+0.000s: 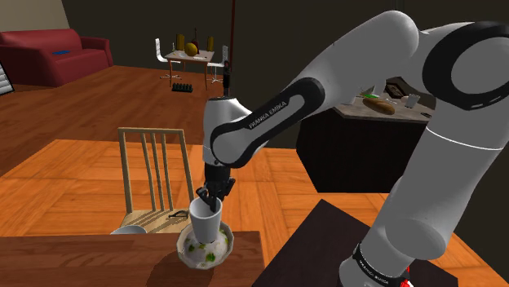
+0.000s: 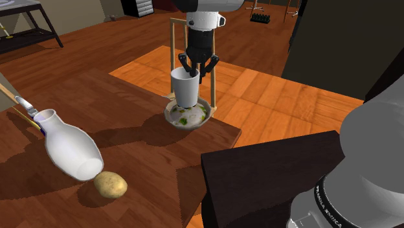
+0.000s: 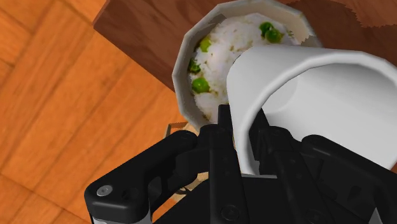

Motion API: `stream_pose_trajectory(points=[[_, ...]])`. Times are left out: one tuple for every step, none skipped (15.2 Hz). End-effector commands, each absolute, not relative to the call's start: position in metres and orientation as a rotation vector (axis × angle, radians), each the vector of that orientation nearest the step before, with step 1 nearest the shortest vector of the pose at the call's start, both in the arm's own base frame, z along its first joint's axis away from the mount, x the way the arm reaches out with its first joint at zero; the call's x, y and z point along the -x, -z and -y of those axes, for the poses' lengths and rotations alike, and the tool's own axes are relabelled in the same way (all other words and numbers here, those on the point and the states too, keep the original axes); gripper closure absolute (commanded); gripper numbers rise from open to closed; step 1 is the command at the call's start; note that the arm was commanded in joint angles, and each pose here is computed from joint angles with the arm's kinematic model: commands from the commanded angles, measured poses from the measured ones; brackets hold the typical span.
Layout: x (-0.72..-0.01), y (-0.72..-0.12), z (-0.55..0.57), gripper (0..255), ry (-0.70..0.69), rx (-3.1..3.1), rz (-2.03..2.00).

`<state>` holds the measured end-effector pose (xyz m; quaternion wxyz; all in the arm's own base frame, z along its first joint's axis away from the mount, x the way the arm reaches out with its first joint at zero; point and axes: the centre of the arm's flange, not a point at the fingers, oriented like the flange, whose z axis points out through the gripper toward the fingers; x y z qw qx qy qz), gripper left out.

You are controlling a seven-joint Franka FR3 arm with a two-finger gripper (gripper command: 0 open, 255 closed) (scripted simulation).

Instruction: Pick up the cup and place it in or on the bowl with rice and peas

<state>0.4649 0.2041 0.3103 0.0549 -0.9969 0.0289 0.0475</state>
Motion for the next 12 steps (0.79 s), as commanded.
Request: stream_pose_trajectory(points=[[-0.4655,-0.2998,-0.2037,255,-0.143,3.027,-0.088],[-0.4655,-0.2937,-0.2037,255,-0.143,3.027,-0.088],[-0.4654,-0.2937,-0.2037,255,-0.143,3.027,-0.087],[-0.4655,-0.2937,-0.2037,255,-0.143,3.027,-0.088],[-0.4655,-0.2937,-0.2037,255,-0.143,3.027,-0.088],[-0.4655,-0.2937,-0.2037,255,-0.143,3.027,-0.088],[-0.4655,-0.2937,-0.2037,255,-0.143,3.027,-0.088],[-0.4655,-0.2937,-0.2037,255,-0.143,3.027,-0.088],[-0.4655,-0.2937,-0.2037,255,-0.143,3.027,-0.088],[-0.4655,-0.2937,-0.2037,255,-0.143,3.027,-0.088],[-0.4655,-0.2937,-0.2037,0,-0.143,3.027,-0.088],[-0.4655,-0.2937,-0.2037,0,-0.143,3.027,-0.088]])
